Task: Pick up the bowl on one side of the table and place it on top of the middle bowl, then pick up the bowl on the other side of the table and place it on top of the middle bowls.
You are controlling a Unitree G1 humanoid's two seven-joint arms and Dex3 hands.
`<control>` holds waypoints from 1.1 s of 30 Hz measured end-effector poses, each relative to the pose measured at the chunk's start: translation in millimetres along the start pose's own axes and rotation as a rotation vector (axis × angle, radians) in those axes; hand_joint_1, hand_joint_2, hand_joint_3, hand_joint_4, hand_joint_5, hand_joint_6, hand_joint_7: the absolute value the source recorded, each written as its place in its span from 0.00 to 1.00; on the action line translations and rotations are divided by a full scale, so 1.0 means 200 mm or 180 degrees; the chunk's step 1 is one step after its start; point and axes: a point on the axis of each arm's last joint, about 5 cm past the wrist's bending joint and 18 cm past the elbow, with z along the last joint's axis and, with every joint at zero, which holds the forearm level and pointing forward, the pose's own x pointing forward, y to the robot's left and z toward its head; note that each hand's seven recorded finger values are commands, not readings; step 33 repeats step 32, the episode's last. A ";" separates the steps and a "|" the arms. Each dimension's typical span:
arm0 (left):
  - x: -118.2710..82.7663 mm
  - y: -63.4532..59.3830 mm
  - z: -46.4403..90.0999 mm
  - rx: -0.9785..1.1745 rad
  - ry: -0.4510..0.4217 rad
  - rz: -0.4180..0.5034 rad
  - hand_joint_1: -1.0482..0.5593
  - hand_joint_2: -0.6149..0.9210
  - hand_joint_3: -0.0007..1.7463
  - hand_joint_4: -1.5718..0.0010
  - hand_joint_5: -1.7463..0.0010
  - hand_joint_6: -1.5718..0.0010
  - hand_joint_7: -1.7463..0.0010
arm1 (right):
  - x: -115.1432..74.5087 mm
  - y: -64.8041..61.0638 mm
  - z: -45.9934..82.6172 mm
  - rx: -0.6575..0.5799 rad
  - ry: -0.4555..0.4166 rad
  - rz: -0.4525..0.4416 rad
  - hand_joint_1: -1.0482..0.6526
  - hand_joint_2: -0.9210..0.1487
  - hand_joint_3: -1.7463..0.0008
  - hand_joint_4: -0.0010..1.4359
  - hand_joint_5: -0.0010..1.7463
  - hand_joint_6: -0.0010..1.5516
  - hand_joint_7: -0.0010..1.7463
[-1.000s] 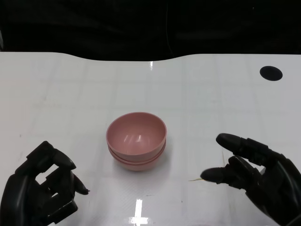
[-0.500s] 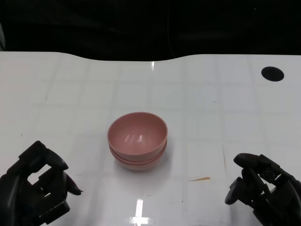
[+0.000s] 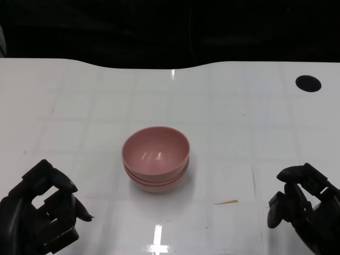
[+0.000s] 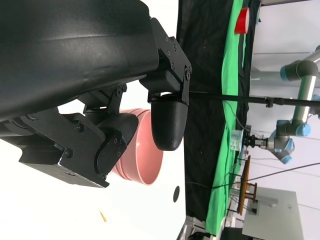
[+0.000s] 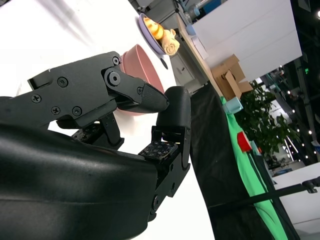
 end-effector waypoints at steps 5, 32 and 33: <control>0.00 0.00 0.00 -0.0004 0.0004 -0.0004 0.66 0.82 0.74 0.53 0.00 0.63 0.00 | 0.00 -0.01 0.00 0.0009 0.0003 -0.0006 0.56 0.14 0.58 0.53 1.00 0.44 0.85; 0.00 0.00 0.00 0.0003 0.0004 -0.0008 0.66 0.81 0.75 0.53 0.00 0.62 0.00 | 0.01 -0.02 -0.02 0.0005 -0.0005 0.0040 0.56 0.14 0.63 0.55 0.97 0.49 0.77; 0.00 0.00 0.00 0.0003 0.0004 -0.0008 0.66 0.81 0.75 0.53 0.00 0.62 0.00 | 0.01 -0.02 -0.02 0.0005 -0.0005 0.0040 0.56 0.14 0.63 0.55 0.97 0.49 0.77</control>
